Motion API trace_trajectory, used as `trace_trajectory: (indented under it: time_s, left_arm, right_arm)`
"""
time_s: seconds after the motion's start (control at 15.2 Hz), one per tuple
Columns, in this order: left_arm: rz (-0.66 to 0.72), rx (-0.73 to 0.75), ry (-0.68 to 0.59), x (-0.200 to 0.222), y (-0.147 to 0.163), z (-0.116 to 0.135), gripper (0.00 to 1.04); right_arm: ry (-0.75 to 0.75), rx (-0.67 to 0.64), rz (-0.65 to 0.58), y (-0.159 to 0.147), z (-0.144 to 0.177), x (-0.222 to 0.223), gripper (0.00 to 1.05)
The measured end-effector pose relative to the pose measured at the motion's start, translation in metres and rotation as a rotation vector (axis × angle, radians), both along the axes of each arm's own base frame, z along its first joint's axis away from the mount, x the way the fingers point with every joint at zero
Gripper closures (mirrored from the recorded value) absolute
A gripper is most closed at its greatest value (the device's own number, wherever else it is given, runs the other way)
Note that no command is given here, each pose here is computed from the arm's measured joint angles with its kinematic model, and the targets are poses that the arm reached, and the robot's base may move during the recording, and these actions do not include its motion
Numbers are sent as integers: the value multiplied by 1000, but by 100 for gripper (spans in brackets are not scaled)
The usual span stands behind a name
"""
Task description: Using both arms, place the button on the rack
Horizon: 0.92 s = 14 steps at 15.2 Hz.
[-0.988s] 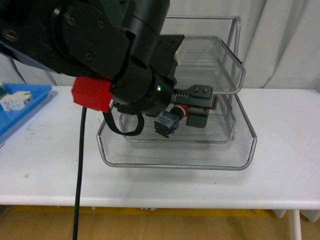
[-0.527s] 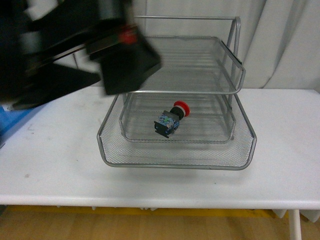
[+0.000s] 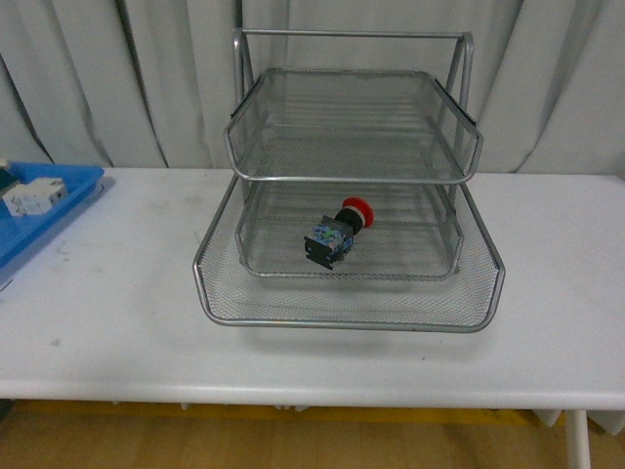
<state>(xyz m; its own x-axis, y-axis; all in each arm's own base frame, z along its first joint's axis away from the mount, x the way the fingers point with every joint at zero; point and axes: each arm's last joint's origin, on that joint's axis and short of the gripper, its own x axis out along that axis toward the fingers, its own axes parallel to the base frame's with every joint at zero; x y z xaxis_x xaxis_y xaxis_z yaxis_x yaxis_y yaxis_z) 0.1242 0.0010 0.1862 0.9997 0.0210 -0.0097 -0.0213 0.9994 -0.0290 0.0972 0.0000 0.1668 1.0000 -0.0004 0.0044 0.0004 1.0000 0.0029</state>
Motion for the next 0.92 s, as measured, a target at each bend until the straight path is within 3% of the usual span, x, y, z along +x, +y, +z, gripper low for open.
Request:
trace_trajectory:
  time_s: [0.13,0.2,0.92]
  left_arm:
    - [-22,11,-19,-4,-1,1,99]
    - [-22,14,-2,-6,-1,-6,103]
    - [-22,14,9,-20,-1,-20,103]
  right_arm:
    - [0,0,0,0,0,0,6]
    - [0,0,0,0,0,0,6]
    - [0,0,0,0,0,0,6]
